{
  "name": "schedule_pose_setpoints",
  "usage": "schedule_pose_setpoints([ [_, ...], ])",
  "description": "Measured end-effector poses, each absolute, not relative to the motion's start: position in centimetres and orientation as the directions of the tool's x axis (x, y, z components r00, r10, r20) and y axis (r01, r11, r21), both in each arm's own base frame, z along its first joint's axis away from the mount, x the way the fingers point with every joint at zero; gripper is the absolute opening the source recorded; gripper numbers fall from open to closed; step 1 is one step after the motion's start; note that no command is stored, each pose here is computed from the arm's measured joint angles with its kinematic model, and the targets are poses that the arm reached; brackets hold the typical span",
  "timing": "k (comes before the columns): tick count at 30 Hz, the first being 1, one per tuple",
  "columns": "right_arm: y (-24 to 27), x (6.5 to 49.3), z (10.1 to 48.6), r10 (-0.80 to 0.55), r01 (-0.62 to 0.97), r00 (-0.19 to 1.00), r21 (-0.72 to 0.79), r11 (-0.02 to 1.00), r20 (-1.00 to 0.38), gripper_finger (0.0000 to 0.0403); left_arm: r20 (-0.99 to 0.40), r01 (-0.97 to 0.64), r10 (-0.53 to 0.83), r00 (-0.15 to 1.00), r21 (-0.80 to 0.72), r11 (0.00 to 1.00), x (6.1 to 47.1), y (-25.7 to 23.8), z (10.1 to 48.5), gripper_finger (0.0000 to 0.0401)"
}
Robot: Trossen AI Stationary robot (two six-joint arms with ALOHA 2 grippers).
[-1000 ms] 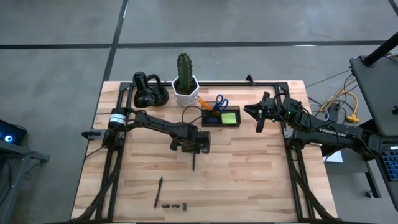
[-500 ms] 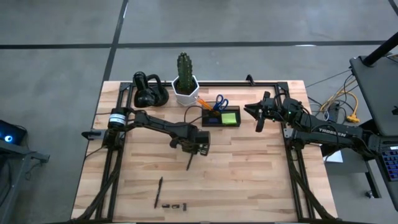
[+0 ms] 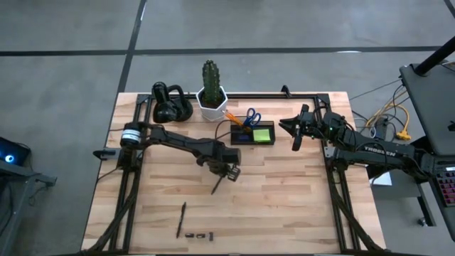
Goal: Pick and place office supplies into organizer
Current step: Put the top pen into the left section of the desk organizer
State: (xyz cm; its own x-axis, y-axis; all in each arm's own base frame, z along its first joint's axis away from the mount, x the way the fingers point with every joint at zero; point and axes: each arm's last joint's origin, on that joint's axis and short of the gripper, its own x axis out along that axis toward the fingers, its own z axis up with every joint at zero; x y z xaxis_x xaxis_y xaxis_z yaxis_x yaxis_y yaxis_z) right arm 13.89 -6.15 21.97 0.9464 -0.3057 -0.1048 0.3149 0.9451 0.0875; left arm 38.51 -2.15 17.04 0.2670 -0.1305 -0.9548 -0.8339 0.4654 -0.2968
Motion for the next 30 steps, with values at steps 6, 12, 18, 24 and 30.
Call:
schedule_pose_setpoints([
  [6,-6.1,13.9,22.0,-0.305,0.315,0.946,0.088,0.945,-0.105,0.0057,-0.939,-0.794,-0.127,0.319,-0.338,0.505,38.7,-1.7,18.0,0.0009],
  [12,-6.1,13.9,22.0,-0.305,0.315,0.946,0.089,0.945,-0.106,0.0057,-0.874,-0.706,-0.126,0.469,-0.456,0.541,40.0,-1.3,19.2,0.0009],
  [18,-6.1,13.9,21.9,-0.304,0.314,0.947,0.091,0.945,-0.107,0.0057,-0.783,-0.636,-0.1,0.614,-0.566,0.525,41.4,-0.2,20.2,0.0008],
  [24,-6.1,13.9,21.9,-0.304,0.314,0.947,0.092,0.945,-0.108,0.0057,-0.697,-0.557,-0.074,0.713,-0.627,0.545,42.3,1.0,21.1,0.0008],
  [30,-6.1,13.9,21.9,-0.304,0.314,0.947,0.091,0.945,-0.109,0.0057,-0.608,-0.469,-0.021,0.793,-0.632,0.617,42.8,1.8,22.4,0.0008],
])
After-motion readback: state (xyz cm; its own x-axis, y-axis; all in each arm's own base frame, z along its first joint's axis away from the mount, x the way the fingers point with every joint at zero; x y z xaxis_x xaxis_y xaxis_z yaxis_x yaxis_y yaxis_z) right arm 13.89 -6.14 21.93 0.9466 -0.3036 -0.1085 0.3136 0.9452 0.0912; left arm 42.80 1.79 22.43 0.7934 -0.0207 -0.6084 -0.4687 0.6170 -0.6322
